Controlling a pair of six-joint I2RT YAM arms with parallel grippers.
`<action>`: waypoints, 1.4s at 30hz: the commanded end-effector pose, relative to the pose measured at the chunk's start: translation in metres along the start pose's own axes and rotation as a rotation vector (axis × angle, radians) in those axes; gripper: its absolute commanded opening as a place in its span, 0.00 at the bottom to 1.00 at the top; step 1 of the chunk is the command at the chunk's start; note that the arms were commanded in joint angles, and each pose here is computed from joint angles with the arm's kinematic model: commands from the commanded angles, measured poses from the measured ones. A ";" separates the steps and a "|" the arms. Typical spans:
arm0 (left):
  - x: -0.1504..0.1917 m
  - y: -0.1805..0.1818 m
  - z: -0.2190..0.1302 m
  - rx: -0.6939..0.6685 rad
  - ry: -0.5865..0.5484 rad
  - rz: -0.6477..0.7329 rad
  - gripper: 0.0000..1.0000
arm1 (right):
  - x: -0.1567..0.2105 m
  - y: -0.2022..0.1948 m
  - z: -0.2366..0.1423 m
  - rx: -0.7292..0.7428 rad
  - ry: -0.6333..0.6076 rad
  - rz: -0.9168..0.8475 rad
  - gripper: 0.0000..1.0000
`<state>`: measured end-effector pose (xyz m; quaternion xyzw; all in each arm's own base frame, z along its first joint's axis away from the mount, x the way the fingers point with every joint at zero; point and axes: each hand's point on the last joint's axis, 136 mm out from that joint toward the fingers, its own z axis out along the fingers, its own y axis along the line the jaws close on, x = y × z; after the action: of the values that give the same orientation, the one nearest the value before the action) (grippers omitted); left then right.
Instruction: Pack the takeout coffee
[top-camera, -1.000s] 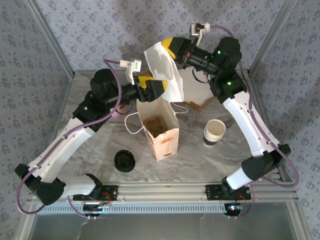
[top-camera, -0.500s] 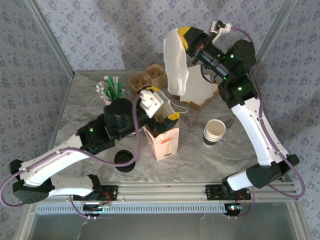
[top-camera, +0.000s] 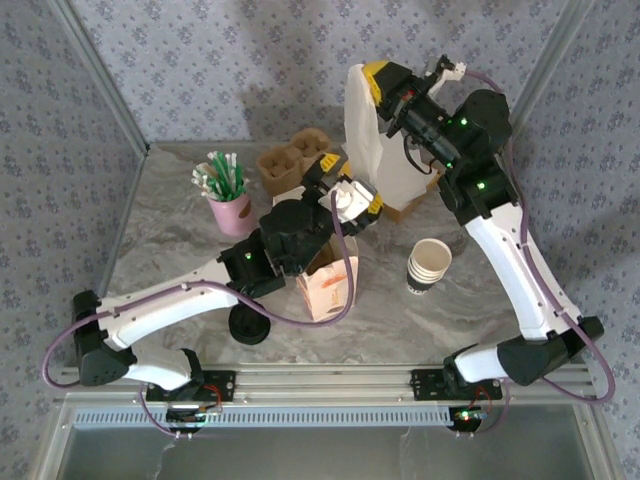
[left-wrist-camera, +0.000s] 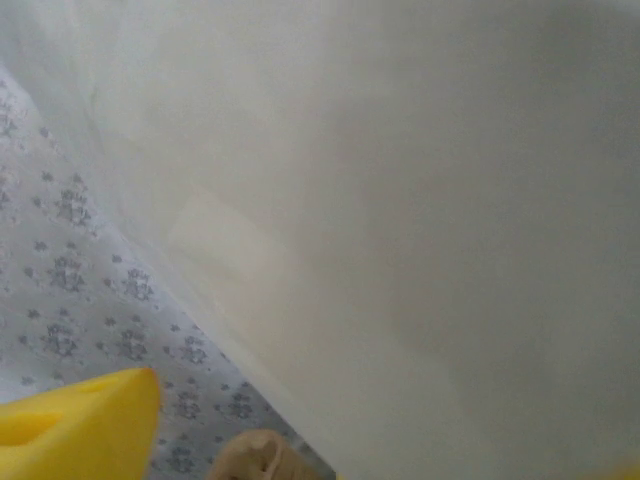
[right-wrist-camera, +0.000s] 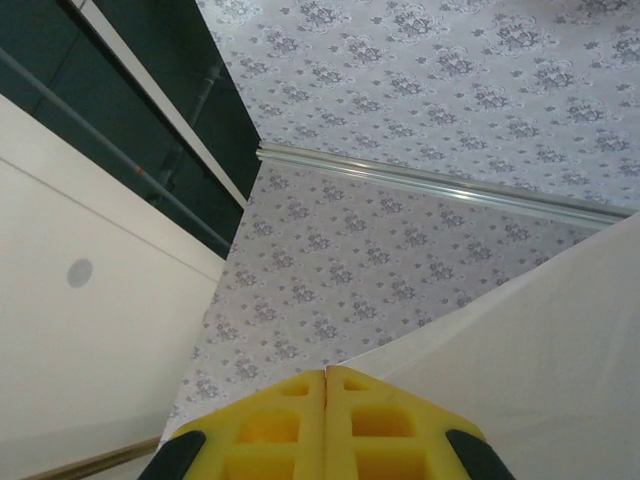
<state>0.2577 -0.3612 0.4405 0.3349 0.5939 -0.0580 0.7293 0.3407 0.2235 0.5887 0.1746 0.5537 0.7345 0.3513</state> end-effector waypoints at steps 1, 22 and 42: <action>-0.031 0.034 0.003 -0.106 -0.066 -0.074 0.63 | -0.001 0.023 -0.012 -0.056 -0.024 0.014 0.00; 0.008 0.092 -0.105 0.031 0.442 -0.206 0.00 | -0.019 0.011 -0.066 0.220 -0.042 -0.382 0.40; 0.069 0.077 -0.108 0.060 0.702 -0.289 0.00 | -0.020 -0.011 -0.085 0.276 -0.031 -0.378 0.40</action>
<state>0.2232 -0.2211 0.4020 0.2730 0.8425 -0.0593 0.4607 0.3166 0.1544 0.5452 0.1421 0.6722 0.5678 0.4534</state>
